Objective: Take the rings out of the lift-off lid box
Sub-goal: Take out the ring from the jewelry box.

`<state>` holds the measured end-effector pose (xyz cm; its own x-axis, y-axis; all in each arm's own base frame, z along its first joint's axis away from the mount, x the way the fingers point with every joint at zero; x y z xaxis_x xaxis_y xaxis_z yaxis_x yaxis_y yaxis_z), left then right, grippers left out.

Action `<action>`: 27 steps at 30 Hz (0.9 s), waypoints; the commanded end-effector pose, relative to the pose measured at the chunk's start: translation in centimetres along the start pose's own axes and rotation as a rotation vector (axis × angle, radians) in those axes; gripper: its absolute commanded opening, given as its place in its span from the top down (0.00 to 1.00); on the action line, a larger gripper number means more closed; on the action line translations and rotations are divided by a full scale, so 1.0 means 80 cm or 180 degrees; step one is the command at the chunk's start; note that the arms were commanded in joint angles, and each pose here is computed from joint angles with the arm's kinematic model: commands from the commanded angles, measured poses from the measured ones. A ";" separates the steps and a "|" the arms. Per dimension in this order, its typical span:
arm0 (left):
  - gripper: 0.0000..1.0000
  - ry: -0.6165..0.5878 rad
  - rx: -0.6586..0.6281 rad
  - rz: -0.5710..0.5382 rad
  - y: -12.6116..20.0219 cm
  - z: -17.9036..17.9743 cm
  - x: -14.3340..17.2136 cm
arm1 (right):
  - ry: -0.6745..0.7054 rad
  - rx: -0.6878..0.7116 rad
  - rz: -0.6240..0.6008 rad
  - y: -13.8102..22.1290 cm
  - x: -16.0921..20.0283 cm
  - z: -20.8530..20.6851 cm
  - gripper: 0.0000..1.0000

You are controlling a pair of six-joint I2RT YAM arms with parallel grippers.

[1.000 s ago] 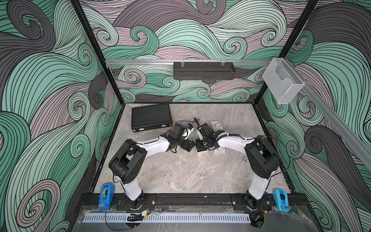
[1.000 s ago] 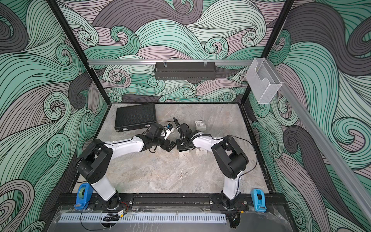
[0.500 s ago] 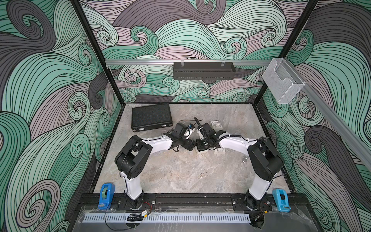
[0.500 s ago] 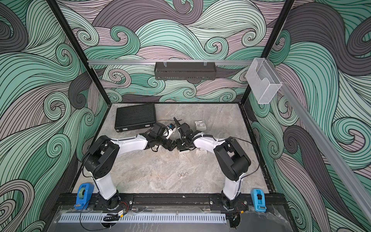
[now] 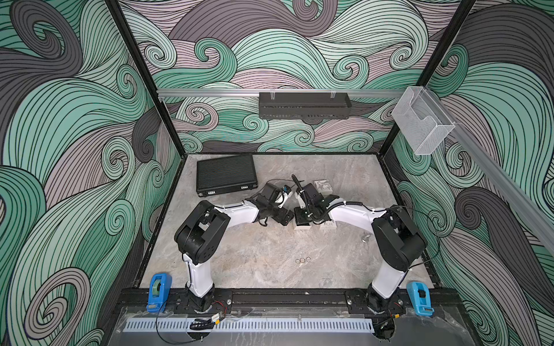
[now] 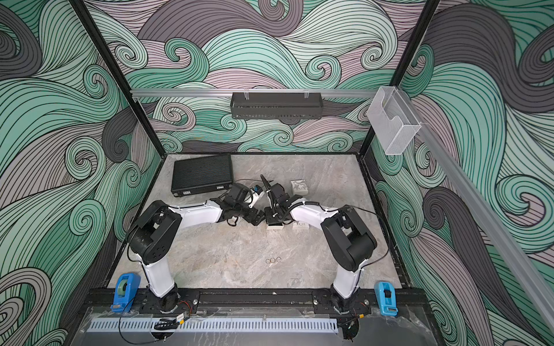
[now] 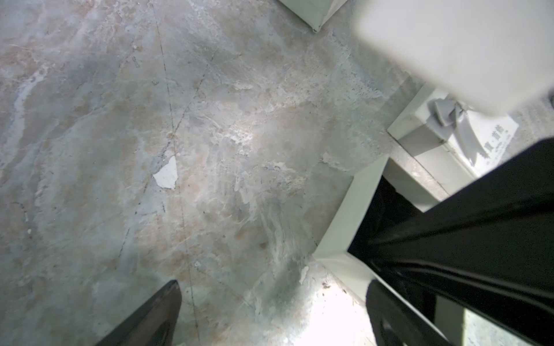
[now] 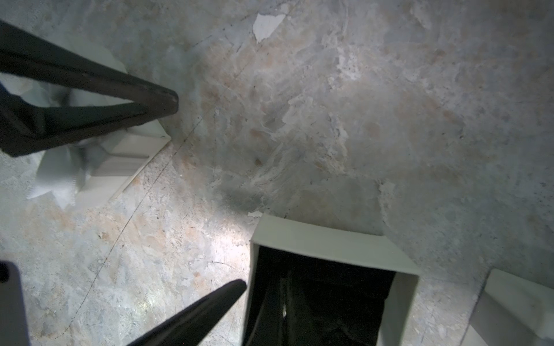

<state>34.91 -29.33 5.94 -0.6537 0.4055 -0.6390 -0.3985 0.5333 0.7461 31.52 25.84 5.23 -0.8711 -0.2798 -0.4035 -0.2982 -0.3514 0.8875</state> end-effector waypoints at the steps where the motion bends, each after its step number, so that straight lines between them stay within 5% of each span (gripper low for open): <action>1: 0.03 -0.0017 0.0084 -0.0248 0.020 -0.007 -0.030 | 0.0002 -0.0039 -0.0003 -0.002 0.002 0.002 1.00; 27: 0.03 0.0039 0.0109 -0.0053 -0.013 -0.001 -0.017 | 0.0063 -0.0098 -0.0070 0.002 -0.004 0.010 1.00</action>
<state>35.45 -29.75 5.42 -0.6590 0.3993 -0.6374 -0.3905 0.5426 0.7437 31.65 26.19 5.39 -0.8657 -0.2807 -0.4145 -0.3017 -0.3681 0.8795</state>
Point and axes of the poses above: each gripper's point midway between its finger pads, its own y axis back along the fingers, its own z axis along the line the jaws close on, x = y × z, the point moved 1 cm from there along y, back along the fingers, and after that the axes turned 4 degrees about y, right-handed, at the moved point
